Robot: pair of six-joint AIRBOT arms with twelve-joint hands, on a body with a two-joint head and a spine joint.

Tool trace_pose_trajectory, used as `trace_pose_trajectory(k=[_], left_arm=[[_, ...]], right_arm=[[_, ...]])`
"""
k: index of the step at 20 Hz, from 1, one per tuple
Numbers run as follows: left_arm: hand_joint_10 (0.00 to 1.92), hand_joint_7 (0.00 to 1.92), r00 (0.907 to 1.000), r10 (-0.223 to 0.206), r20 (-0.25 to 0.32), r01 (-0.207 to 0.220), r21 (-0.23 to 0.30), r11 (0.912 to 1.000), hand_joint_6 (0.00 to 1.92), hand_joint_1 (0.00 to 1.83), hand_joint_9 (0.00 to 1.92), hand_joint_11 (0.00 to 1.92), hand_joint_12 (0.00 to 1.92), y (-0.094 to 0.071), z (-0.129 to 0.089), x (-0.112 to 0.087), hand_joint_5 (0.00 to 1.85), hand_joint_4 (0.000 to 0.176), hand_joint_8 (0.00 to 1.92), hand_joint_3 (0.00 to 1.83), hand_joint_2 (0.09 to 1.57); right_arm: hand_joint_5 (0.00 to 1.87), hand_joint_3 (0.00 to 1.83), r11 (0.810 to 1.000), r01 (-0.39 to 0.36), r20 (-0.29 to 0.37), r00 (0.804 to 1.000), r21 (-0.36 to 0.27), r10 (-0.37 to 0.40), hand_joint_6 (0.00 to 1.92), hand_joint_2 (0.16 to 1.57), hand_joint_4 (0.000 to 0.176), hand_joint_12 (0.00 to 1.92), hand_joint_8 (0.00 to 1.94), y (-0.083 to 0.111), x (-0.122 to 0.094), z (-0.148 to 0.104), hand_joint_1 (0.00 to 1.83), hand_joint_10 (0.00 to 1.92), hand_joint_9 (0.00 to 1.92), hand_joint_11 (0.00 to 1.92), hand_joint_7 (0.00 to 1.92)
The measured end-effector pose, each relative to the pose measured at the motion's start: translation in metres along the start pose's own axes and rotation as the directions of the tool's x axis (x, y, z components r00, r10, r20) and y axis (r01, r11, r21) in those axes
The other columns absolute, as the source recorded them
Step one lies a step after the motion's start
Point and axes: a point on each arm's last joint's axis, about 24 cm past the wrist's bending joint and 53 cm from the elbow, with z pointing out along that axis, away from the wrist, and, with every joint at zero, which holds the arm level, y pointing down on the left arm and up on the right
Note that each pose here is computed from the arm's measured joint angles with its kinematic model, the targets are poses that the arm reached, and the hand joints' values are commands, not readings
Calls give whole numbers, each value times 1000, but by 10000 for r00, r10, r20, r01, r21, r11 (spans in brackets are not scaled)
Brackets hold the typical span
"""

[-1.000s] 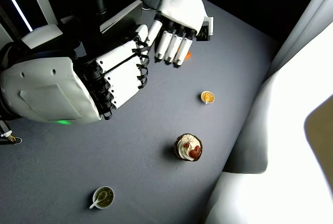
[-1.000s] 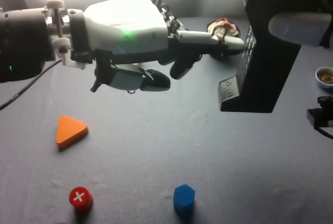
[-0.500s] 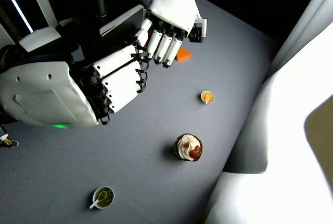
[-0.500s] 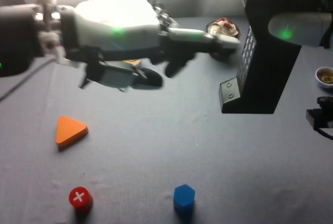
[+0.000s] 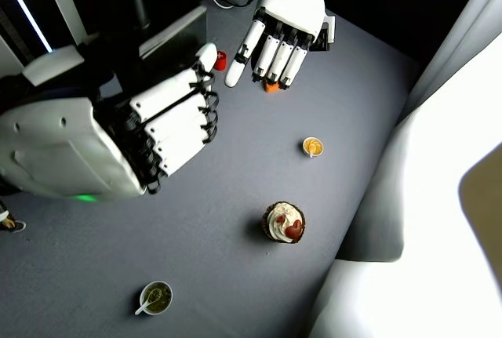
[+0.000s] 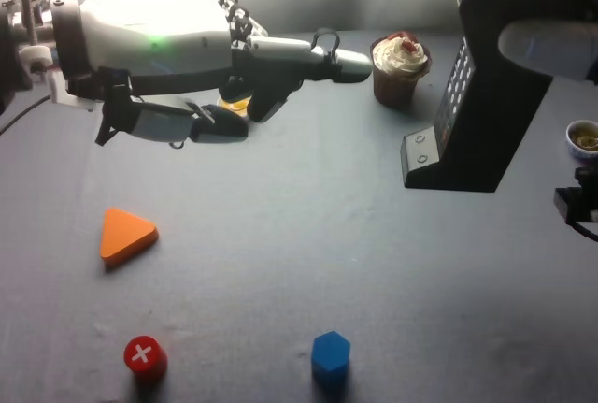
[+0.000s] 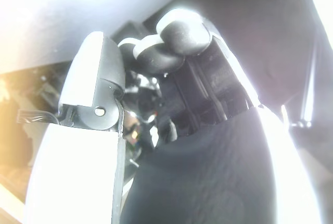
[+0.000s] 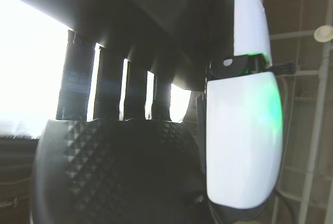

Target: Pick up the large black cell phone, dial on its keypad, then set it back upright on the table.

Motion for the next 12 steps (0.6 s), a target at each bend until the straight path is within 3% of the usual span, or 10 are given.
trace_pose_trajectory(k=[4, 8, 10, 12], left_arm=[[1921, 684, 9999, -116, -112, 118, 183, 9998, 1, 1317, 809, 731, 1921, -5, 16, 10, 80, 92, 1526, 6, 1256], [1921, 683, 9998, -134, -164, 141, 471, 9988, 1, 1316, 823, 757, 1921, -13, 30, 17, 78, 87, 1531, 5, 1257], [1921, 695, 9998, -129, -156, 134, 308, 9994, 0, 1320, 815, 753, 1921, -10, 32, 18, 72, 86, 1516, 2, 1250], [1921, 710, 9997, -199, -167, 204, 341, 9992, 3, 1323, 840, 764, 1921, -12, 38, 22, 68, 90, 1495, 0, 1243]], right_arm=[[983, 0, 9997, 106, 139, 9998, 205, -109, 832, 1103, 0, 1139, 899, -11, -9, -8, 1381, 1274, 934, 913, 1010], [1000, 0, 10000, 69, 83, 9999, 38, -69, 813, 1095, 0, 1134, 869, -8, -7, -9, 1382, 1246, 951, 923, 1023], [1007, 1, 10000, 66, 89, 9999, 35, -67, 792, 1095, 0, 1142, 891, -8, -7, -9, 1382, 1252, 946, 924, 1016], [946, 1, 10000, 67, 84, 9999, 29, -67, 848, 1126, 0, 1210, 1047, -7, -7, -8, 1375, 1339, 895, 901, 937]])
